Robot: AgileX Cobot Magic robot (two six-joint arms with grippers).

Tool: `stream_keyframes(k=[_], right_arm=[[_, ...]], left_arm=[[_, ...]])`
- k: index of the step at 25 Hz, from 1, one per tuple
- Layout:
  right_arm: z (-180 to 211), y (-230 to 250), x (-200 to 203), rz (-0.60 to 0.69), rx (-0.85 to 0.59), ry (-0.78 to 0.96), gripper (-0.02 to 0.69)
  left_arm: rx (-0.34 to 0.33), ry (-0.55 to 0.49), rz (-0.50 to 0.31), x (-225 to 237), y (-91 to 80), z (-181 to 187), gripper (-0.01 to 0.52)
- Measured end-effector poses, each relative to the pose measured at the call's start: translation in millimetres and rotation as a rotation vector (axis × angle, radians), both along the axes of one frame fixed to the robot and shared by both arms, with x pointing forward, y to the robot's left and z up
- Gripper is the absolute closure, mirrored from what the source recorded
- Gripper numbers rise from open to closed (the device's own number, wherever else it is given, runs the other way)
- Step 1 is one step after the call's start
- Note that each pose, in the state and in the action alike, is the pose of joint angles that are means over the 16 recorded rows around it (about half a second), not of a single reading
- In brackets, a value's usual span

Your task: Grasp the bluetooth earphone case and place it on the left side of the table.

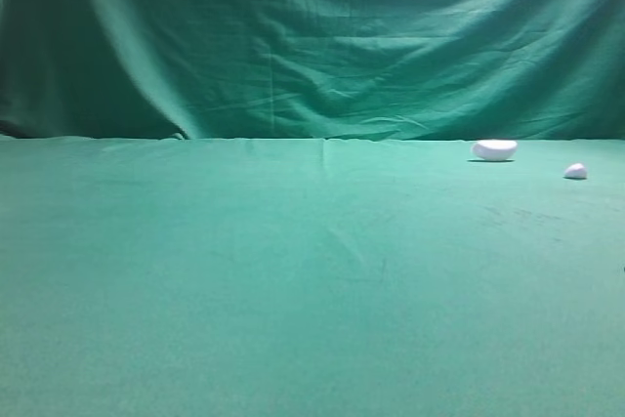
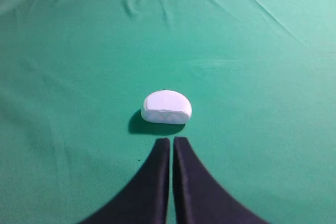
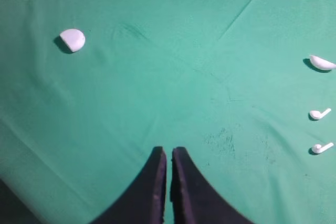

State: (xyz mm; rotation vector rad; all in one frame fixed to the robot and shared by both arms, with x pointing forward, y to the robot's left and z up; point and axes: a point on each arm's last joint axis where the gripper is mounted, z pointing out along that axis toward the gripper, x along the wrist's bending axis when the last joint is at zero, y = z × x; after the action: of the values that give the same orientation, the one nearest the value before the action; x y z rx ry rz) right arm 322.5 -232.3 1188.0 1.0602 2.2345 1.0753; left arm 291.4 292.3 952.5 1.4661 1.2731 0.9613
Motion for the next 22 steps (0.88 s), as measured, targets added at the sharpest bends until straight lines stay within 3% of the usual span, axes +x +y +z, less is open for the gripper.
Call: stream_keyframes(k=[9,22], right_arm=[[-54.9,-33.2,-34.0,-0.004,0.108,-0.089,0.665],[-125.3,-40.9,-36.5,-0.093,0.194,-0.184,0.665]], left_arm=[[0.0,0.0,0.0,0.0,0.0,0.0,0.514],[0.0,0.0,0.0,0.0,0.0,0.0,0.514]])
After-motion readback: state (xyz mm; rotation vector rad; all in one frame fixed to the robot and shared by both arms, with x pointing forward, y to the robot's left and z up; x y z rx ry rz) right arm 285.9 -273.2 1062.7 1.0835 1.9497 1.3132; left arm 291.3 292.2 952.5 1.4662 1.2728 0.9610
